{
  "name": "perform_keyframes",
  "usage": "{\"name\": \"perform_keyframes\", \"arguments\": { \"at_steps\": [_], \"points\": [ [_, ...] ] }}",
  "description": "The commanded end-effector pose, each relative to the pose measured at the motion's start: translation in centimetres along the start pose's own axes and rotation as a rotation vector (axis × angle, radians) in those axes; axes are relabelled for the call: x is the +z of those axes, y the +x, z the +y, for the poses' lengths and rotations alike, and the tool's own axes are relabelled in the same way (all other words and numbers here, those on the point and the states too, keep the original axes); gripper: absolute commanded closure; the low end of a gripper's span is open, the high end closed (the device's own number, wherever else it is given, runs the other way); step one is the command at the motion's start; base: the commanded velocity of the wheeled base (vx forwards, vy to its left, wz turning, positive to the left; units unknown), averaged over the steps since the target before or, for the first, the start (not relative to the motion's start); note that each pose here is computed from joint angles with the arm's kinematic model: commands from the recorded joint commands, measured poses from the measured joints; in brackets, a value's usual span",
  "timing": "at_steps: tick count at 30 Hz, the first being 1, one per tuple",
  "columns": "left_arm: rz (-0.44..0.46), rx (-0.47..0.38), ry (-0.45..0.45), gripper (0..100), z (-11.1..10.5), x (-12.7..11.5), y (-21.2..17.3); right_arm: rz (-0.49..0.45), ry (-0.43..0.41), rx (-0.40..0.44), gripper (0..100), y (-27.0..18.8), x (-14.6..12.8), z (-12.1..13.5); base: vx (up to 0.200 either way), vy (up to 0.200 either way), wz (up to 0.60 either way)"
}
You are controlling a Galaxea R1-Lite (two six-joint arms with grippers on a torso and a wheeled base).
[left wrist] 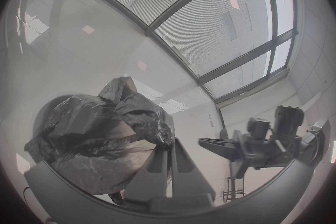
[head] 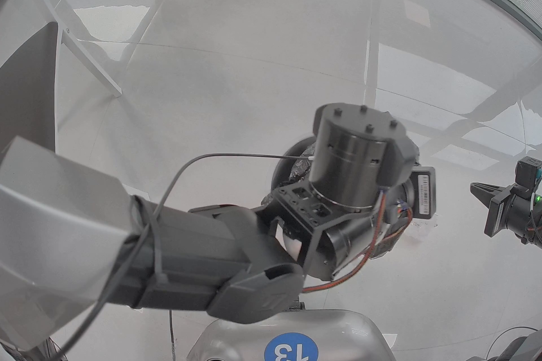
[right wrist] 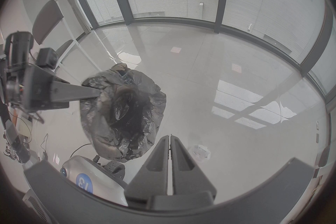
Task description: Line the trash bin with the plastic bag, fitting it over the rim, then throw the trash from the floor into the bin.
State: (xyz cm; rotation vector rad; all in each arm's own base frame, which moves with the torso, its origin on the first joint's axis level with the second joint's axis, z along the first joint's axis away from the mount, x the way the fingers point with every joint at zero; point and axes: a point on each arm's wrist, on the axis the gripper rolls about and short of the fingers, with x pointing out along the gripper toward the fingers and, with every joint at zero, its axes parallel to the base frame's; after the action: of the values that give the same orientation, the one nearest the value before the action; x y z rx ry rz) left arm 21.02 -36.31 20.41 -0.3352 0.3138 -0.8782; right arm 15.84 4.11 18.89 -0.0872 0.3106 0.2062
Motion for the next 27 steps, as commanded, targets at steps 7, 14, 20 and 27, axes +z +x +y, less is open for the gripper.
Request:
{"name": "perform_keyframes", "arguments": {
  "at_steps": [7,14,20,27],
  "points": [
    [-0.031,0.106,0.006,100,8.3,1.5,2.0,-0.018,0.007,-0.019,100,-1.0,-0.3,-0.4,0.000,0.000,0.00],
    [-0.080,0.020,0.084,100,8.4,4.8,5.0,-0.025,0.012,-0.017,100,-1.3,-0.5,-0.6,0.000,0.000,0.00],
    [-0.057,0.090,0.076,100,9.8,4.5,5.5,-0.021,0.012,-0.016,100,-1.7,-1.0,-0.5,0.000,0.000,0.00],
    [0.032,0.133,0.072,100,11.7,-0.2,3.2,-0.007,0.011,-0.015,100,-1.7,-1.4,-0.5,0.000,0.000,0.00]
  ]
}}
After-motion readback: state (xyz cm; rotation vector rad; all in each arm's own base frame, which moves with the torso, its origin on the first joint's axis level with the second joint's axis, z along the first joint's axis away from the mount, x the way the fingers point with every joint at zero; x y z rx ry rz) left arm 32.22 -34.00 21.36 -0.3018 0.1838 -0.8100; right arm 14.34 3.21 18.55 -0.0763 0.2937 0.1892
